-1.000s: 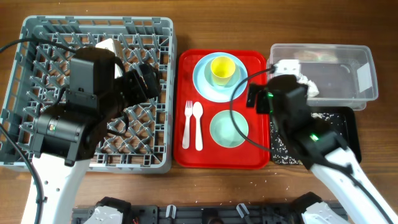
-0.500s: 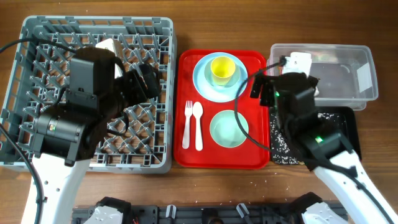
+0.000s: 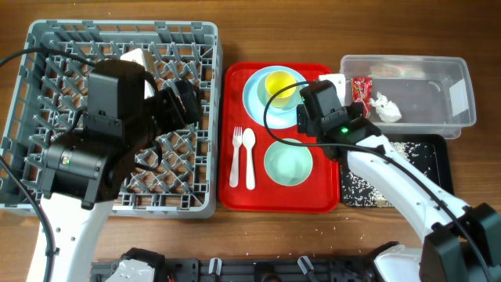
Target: Sort waste into correct bins and load items into the dishwasher rack
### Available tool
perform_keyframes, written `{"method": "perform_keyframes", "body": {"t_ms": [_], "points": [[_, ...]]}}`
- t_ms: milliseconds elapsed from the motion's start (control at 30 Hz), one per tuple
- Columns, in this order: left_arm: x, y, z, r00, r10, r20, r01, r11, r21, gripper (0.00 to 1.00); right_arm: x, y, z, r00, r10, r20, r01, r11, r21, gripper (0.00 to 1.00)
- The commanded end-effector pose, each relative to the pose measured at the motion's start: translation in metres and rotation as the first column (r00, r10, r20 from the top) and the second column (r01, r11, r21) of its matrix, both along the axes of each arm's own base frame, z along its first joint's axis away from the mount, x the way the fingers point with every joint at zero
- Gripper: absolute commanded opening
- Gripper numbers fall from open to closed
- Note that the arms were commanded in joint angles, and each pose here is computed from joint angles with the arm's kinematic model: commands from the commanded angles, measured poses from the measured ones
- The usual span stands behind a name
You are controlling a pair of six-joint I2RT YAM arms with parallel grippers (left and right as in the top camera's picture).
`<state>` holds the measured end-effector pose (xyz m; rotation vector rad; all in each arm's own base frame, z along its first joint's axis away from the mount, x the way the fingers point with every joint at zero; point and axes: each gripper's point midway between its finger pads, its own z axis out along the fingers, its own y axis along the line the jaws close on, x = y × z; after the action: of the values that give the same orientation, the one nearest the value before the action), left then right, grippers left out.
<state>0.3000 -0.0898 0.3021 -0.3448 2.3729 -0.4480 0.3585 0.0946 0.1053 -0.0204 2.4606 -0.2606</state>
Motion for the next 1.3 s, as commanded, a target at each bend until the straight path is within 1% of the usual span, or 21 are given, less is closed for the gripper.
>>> {"method": "perform_keyframes", "body": {"t_ms": [0,700,767,833,900,1000,1267], "points": [[0.000,0.002,0.003,1.000,0.004,0.012,-0.004,1.000,0.002,1.00,0.005,-0.003,0.010,0.999,-0.014,0.031,0.014,1.000,-0.002,1.00],[0.000,0.002,0.003,1.000,0.004,0.012,-0.004,1.000,0.002,1.00,0.006,-0.003,0.014,0.999,-0.015,0.039,0.015,1.000,0.002,1.00],[0.000,0.002,0.003,1.000,0.004,0.011,-0.004,1.000,0.002,1.00,0.012,-0.010,0.031,0.996,-0.041,0.079,0.039,0.999,0.023,1.00],[0.000,0.002,0.003,1.000,0.004,0.011,-0.004,1.000,0.002,1.00,0.020,-0.033,0.065,0.981,-0.109,0.163,0.099,0.993,0.066,1.00],[0.000,0.002,0.003,1.000,0.004,0.011,-0.004,1.000,0.002,1.00,0.024,-0.068,0.088,0.952,-0.203,0.229,0.185,0.978,0.099,1.00],[0.000,0.002,0.003,1.000,0.004,0.012,-0.004,1.000,0.002,1.00,0.023,-0.094,0.097,0.931,-0.268,0.249,0.247,0.963,0.110,1.00],[0.000,0.002,0.003,1.000,0.004,0.012,-0.004,1.000,0.002,1.00,0.023,-0.094,0.097,0.931,-0.268,0.249,0.247,0.963,0.110,1.00]]}}
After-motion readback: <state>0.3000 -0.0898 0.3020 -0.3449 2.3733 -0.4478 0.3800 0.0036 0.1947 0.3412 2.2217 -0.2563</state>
